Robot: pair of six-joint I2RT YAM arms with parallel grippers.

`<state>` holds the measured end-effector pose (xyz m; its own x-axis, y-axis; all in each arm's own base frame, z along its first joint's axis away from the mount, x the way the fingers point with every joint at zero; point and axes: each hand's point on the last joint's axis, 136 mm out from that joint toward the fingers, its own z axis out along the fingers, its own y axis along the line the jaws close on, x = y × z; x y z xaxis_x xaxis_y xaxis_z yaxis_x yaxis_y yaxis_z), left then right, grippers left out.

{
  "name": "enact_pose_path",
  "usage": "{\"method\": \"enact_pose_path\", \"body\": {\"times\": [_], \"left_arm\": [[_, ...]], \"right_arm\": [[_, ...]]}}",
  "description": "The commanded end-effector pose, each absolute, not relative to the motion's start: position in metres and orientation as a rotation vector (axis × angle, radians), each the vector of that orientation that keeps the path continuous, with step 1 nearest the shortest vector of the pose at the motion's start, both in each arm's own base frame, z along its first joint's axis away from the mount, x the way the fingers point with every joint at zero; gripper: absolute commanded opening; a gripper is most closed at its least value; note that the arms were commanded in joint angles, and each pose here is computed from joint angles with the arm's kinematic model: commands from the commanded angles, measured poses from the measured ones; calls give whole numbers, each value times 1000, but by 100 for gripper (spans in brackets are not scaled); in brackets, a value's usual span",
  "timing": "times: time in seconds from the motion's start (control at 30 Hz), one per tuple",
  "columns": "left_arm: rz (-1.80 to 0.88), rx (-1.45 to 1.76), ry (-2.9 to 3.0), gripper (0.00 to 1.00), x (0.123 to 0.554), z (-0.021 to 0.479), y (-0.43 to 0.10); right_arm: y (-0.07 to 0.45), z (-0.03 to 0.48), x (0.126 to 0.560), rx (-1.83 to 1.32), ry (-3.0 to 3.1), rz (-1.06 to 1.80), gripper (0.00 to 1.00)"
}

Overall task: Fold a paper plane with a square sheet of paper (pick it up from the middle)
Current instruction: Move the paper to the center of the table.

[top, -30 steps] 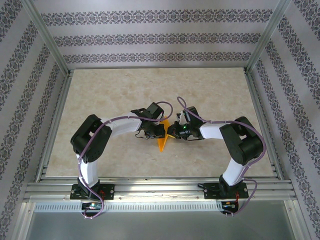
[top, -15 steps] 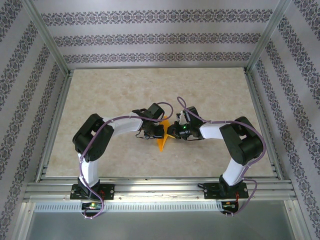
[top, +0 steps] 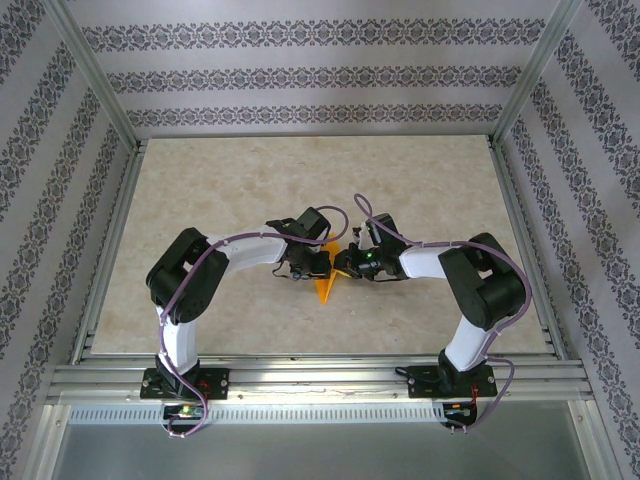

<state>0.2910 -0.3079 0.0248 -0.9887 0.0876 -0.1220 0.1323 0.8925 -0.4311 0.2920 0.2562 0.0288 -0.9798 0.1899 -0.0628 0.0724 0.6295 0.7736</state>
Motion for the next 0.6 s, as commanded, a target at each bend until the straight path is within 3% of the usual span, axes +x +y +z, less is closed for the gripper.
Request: {"method": "enact_pose_path", "body": {"times": [0.0, 0.2, 0.3, 0.57], "left_arm": [[-699, 193, 2960, 17, 293, 22, -316], [-629, 210, 2941, 9, 298, 29, -309], [-533, 240, 2935, 6, 304, 37, -296], [-222, 229, 2946, 6, 332, 50, -241]], "right_arm": [[255, 24, 289, 238, 2721, 1294, 13], [250, 34, 292, 236, 2696, 1292, 19], [240, 47, 296, 246, 2656, 1284, 26], [192, 63, 302, 359, 2571, 1214, 36]]}}
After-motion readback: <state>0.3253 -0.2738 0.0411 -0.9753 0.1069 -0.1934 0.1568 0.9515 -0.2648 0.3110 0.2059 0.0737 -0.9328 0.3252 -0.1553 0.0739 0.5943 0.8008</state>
